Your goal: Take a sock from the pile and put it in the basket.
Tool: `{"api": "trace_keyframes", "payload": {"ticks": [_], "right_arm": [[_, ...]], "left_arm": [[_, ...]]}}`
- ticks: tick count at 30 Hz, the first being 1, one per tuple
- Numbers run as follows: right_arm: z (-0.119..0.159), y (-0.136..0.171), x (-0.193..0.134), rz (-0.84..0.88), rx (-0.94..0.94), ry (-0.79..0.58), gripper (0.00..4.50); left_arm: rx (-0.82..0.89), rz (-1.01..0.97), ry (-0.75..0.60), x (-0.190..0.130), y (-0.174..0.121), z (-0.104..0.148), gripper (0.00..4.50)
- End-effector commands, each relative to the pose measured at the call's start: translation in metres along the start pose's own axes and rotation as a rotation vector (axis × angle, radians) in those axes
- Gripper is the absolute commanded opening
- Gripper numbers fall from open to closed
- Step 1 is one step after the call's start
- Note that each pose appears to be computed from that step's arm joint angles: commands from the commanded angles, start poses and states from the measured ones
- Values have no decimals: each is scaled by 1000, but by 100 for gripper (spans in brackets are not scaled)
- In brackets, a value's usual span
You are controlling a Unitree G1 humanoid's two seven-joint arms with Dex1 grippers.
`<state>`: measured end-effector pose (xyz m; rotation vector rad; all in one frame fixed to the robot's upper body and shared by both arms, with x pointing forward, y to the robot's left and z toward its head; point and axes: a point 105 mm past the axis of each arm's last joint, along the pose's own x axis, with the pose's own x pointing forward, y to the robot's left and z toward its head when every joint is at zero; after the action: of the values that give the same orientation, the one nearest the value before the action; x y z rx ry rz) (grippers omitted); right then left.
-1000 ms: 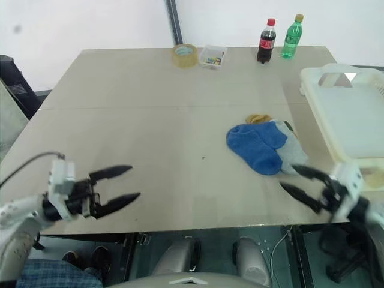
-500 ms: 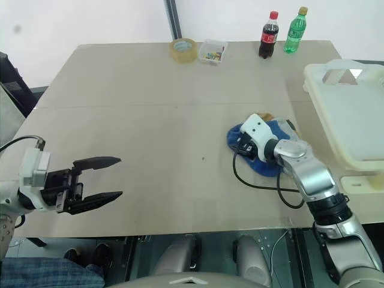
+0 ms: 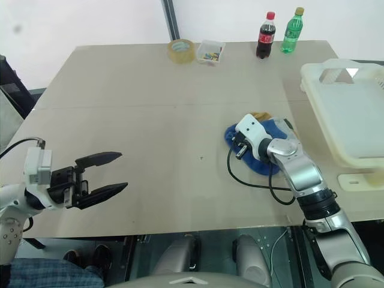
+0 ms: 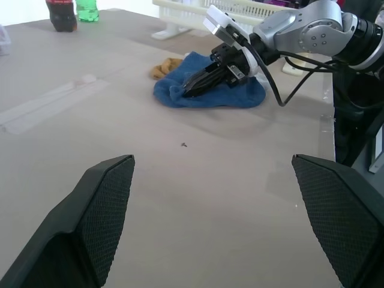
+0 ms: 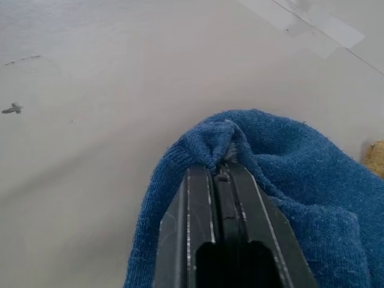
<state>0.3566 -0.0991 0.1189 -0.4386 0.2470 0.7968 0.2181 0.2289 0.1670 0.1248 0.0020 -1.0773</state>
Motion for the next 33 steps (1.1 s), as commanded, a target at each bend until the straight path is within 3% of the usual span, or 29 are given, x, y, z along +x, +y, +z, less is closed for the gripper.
{"api": "trace_keyframes", "payload": {"ticks": [1,6,11,16,18,20,23,28,31,33], "right_arm": [[16,0,-2,-7,-69,-45,4],[44,31,7,100,-143,-100,4],[81,87,41,262,-203,-170,4],[156,126,53,374,-108,-396,4],[185,127,43,392,-4,-533,4],[197,119,29,392,64,-630,4],[183,107,18,370,90,-637,4],[93,87,18,288,105,-437,4],[52,72,15,194,151,-379,97],[33,66,11,156,163,-359,188]], "left_arm": [[38,3,-20,1,-1,9,450],[28,4,-21,2,-2,8,450],[26,-1,-21,2,-2,8,450],[23,10,-13,-3,0,9,450],[24,10,-14,-3,0,9,450],[22,19,-23,-3,0,11,450],[16,23,-23,-3,-3,10,450],[5,24,-23,-1,-5,7,450],[6,25,-25,0,-3,7,450],[8,23,-24,1,-1,7,450]]}}
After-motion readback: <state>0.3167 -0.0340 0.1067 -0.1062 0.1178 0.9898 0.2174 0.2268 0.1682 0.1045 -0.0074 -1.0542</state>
